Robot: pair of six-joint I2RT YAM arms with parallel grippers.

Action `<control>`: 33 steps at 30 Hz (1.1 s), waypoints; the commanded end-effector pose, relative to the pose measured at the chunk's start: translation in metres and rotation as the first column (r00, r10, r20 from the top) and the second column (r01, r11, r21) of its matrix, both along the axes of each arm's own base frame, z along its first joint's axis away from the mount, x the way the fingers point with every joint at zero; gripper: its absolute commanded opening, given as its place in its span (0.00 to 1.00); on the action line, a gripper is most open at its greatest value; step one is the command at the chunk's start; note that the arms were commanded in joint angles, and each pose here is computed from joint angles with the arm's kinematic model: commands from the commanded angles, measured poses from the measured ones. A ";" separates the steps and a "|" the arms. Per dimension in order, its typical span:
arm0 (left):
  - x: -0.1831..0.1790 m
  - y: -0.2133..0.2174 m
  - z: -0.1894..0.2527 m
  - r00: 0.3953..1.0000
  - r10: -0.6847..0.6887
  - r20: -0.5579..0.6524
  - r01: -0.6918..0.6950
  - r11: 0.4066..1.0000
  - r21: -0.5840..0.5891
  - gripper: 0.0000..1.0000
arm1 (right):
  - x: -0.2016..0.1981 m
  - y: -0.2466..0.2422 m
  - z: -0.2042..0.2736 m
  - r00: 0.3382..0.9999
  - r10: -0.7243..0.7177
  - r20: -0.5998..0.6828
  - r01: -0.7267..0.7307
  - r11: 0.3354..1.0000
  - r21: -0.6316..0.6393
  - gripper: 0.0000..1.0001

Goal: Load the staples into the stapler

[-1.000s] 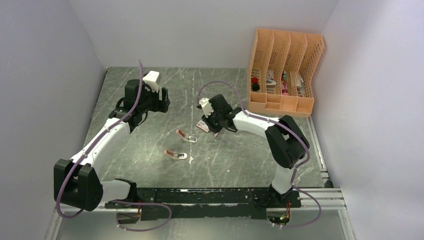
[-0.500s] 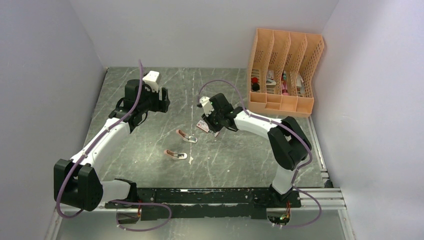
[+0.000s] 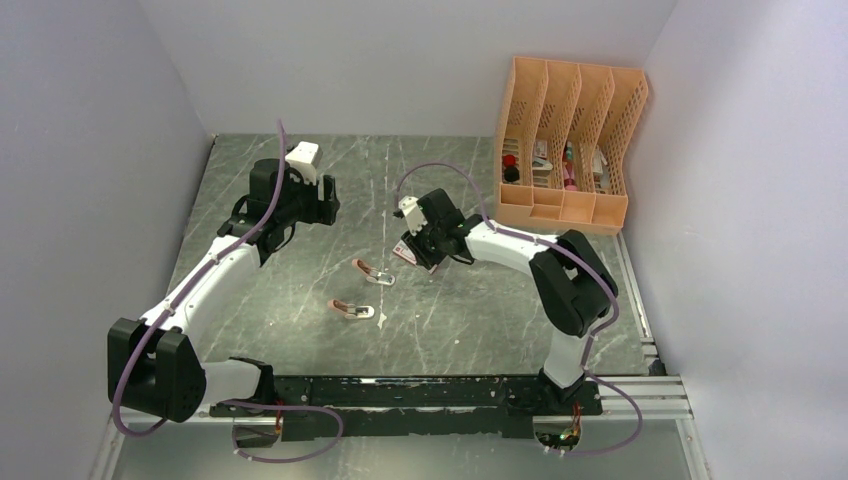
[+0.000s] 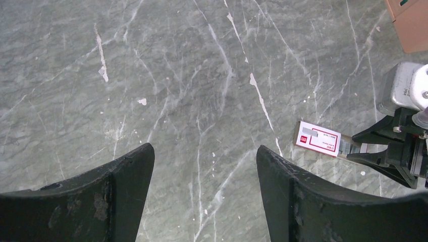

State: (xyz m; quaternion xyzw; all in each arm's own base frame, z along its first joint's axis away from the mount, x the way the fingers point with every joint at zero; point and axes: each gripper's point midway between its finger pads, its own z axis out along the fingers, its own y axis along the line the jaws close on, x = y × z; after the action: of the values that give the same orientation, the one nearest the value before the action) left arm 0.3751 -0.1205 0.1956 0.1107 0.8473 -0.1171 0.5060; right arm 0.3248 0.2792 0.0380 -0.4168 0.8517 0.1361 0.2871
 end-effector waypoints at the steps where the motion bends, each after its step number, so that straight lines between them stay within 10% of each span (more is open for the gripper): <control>1: -0.001 0.002 0.003 1.000 0.006 0.016 -0.006 1.000 0.012 0.79 | 0.005 0.001 -0.005 1.000 -0.007 0.002 0.007 1.000 -0.003 0.37; 33: -0.001 0.003 0.002 1.000 0.009 0.013 -0.009 1.000 0.014 0.78 | 0.013 0.006 -0.021 1.000 -0.007 -0.003 0.007 1.000 -0.006 0.30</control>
State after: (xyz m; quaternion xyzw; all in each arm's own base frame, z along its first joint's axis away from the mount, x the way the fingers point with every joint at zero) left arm 0.3754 -0.1197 0.1956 0.1097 0.8475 -0.1151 0.5064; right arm 0.3305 0.2809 0.0162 -0.4156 0.8566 0.1302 0.2765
